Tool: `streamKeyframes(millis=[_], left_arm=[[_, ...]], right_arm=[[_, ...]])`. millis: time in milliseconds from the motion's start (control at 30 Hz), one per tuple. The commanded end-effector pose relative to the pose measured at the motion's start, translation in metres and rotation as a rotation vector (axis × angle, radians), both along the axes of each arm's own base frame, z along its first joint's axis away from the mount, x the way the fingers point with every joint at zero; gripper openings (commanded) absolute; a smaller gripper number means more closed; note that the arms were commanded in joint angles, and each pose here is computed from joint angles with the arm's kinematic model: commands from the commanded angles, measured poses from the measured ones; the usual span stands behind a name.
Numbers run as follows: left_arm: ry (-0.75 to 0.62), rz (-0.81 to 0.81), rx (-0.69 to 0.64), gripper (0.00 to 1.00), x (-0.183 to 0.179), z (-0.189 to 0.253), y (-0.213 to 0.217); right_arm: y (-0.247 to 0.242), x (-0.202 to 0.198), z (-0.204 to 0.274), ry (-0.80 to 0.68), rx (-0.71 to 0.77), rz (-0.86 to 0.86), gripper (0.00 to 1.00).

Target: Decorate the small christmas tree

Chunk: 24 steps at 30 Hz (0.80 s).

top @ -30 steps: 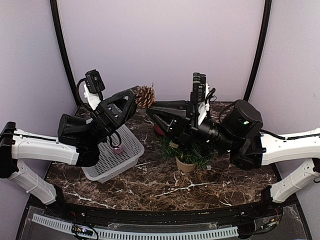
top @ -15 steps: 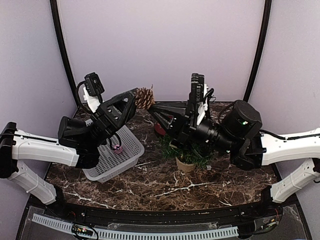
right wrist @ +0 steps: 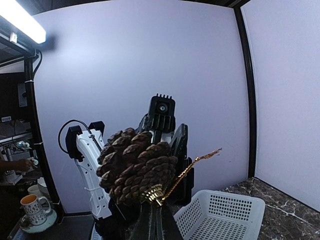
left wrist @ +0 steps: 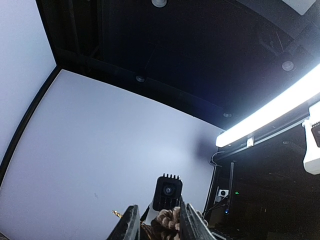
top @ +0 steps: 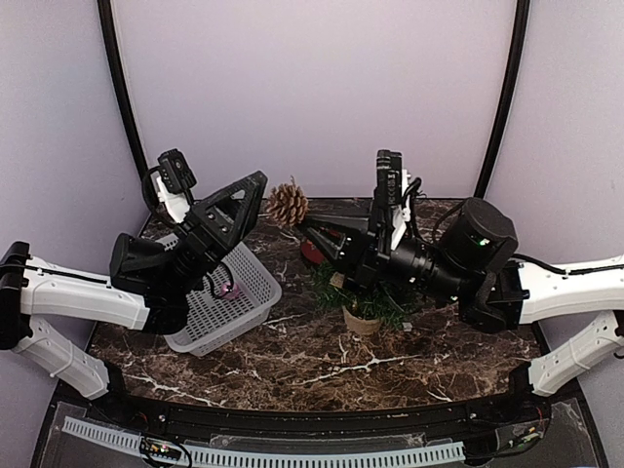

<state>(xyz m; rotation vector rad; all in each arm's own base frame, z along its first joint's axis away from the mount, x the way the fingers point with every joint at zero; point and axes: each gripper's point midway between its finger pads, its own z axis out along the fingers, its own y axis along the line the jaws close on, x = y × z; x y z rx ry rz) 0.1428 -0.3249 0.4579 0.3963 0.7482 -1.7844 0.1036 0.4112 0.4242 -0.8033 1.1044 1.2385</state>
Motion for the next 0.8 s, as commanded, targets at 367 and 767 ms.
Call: streamKeyframes(millis=[367, 767], left_arm=[[0.052, 0.240, 0.445, 0.66, 0.026, -0.047, 0.007], [-0.420, 0.275, 0.943, 0.79, -0.021, -0.121, -0.006]], right_arm=[[-0.024, 0.024, -0.066, 0.151, -0.428, -0.186, 0.00], [-0.021, -0.017, -0.110, 0.277, -0.701, 0.041, 0.00]])
